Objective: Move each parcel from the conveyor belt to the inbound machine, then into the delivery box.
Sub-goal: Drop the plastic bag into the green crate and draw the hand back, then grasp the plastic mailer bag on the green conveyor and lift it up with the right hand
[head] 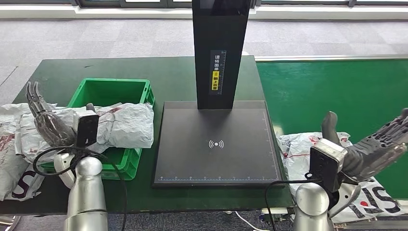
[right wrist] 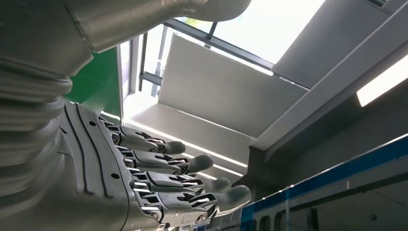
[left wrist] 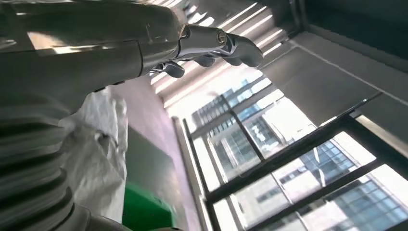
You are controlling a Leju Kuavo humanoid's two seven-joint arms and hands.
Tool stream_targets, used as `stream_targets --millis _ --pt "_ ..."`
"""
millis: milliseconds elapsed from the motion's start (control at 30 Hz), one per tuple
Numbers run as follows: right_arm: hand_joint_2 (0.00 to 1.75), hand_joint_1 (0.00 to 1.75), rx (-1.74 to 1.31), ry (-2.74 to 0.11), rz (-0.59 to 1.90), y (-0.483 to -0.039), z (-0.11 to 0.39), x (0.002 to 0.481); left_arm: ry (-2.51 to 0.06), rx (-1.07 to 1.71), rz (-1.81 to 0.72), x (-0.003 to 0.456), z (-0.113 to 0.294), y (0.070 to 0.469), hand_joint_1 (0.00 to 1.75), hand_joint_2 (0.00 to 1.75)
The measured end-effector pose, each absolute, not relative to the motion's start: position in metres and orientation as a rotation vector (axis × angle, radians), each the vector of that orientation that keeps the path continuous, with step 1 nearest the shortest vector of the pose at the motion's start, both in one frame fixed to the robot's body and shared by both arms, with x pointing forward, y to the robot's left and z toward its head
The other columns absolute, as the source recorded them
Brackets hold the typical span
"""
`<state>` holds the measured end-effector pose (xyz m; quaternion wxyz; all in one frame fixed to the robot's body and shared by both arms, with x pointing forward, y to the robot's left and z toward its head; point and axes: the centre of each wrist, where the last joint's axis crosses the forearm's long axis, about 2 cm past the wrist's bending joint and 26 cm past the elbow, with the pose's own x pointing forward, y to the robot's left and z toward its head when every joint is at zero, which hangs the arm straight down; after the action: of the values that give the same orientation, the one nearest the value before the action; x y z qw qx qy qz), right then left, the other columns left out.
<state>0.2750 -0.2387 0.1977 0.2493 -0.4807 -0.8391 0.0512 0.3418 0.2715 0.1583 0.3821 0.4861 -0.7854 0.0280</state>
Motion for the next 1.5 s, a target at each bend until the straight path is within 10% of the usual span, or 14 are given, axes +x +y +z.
stream_targets --millis 467,1500 --pt "1.75 0.0 -1.526 -1.902 0.267 -0.304 0.146 0.272 -2.496 -0.065 0.222 0.311 0.206 0.19 0.0 1.75" --pt "1.75 0.0 -1.498 -1.298 0.333 -0.341 0.071 0.281 -2.58 -0.345 0.064 0.283 0.225 0.156 0.0 1.75"
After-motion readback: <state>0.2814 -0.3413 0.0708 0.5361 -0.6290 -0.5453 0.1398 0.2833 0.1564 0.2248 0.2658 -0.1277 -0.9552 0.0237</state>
